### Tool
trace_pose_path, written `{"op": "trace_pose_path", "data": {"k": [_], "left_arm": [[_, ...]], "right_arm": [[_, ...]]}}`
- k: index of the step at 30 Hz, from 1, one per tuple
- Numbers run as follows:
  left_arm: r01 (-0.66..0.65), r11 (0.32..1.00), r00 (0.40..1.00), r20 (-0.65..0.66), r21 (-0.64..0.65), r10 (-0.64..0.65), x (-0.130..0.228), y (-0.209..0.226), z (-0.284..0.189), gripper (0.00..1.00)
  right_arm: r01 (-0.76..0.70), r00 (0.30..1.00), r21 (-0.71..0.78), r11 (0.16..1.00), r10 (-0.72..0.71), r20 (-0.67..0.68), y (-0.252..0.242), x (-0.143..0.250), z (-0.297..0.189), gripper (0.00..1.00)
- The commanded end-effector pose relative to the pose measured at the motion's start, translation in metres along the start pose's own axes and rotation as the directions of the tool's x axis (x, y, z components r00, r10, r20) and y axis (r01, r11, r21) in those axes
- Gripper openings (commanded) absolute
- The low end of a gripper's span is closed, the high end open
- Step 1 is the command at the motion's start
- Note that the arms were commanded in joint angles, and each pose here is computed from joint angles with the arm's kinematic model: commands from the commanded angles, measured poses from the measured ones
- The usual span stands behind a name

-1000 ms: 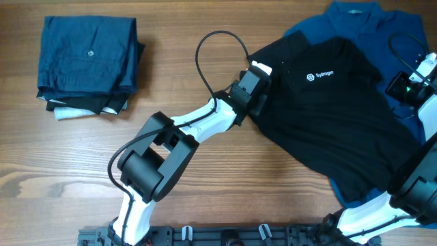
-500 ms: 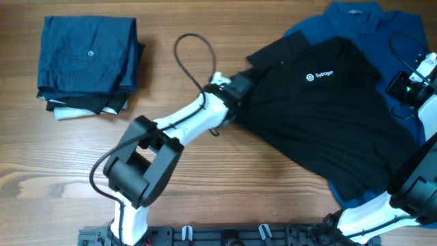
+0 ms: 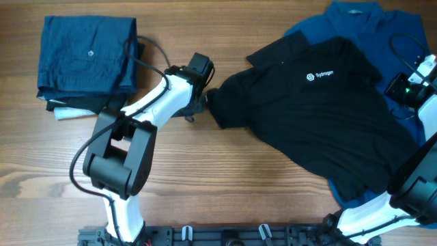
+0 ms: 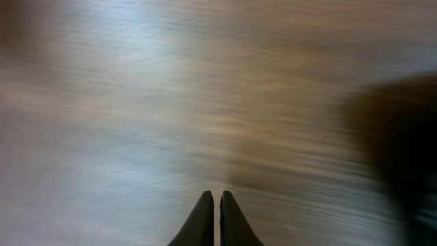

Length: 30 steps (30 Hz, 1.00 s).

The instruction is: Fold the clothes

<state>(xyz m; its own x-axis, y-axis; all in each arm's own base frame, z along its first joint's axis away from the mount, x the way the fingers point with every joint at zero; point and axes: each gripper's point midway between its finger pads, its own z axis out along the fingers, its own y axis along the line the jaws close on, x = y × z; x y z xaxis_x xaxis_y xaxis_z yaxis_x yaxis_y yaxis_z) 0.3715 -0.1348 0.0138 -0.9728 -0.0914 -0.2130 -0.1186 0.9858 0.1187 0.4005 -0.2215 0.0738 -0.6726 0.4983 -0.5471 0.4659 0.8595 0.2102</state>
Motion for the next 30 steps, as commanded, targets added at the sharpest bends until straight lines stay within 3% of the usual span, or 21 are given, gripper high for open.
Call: {"op": "trace_pose_path", "data": {"k": [1, 5, 8, 16, 18, 21, 24, 26, 30], "left_arm": [[-0.129, 0.921, 0.991, 0.081, 0.368, 0.106, -0.012, -0.064, -0.053, 0.05], [-0.197, 0.805, 0.973, 0.212, 0.56, 0.091, -0.035, -0.104, -0.093, 0.04], [-0.291, 0.783, 0.949, 0.268, 0.55, 0.165, -0.033, -0.122, -0.083, 0.04], [-0.331, 0.767, 0.942, 0.241, 0.549, 0.234, -0.013, -0.164, -0.022, 0.04], [-0.325, 0.79, 0.943, 0.237, 0.52, 0.232, -0.014, -0.159, -0.015, 0.04], [-0.3, 0.877, 0.949, 0.211, 0.377, 0.234, -0.015, -0.132, 0.005, 0.04], [-0.253, 0.926, 0.966, 0.122, 0.28, 0.227, 0.0, -0.106, 0.025, 0.04], [-0.164, 0.966, 0.986, 0.047, 0.199, 0.158, 0.006, -0.079, 0.033, 0.04], [-0.096, 0.986, 0.992, -0.067, 0.134, 0.106, 0.016, -0.04, 0.041, 0.04]], "right_arm": [[-0.016, 1.0, 0.009, 1.0, 0.016, -0.021, -0.001, 0.003, 0.002, 0.17], [-0.018, 0.999, 0.01, 1.0, 0.018, -0.027, -0.001, 0.005, 0.003, 0.18], [-0.017, 1.0, 0.009, 1.0, 0.017, -0.025, -0.001, 0.005, 0.004, 0.19], [-0.046, 0.998, 0.011, 0.999, 0.047, -0.037, -0.003, 0.009, 0.009, 0.19], [-0.046, 0.998, 0.011, 0.999, 0.046, -0.036, -0.003, 0.009, 0.009, 0.2], [-0.045, 0.998, 0.011, 0.999, 0.045, -0.034, -0.003, 0.008, 0.009, 0.2], [-0.044, 0.998, 0.011, 0.999, 0.045, -0.033, -0.003, 0.008, 0.009, 0.2], [-0.045, 0.998, 0.01, 0.999, 0.045, -0.032, -0.003, 0.007, 0.009, 0.2], [-0.041, 0.999, 0.01, 0.999, 0.041, -0.021, -0.003, 0.005, 0.009, 0.38]]}}
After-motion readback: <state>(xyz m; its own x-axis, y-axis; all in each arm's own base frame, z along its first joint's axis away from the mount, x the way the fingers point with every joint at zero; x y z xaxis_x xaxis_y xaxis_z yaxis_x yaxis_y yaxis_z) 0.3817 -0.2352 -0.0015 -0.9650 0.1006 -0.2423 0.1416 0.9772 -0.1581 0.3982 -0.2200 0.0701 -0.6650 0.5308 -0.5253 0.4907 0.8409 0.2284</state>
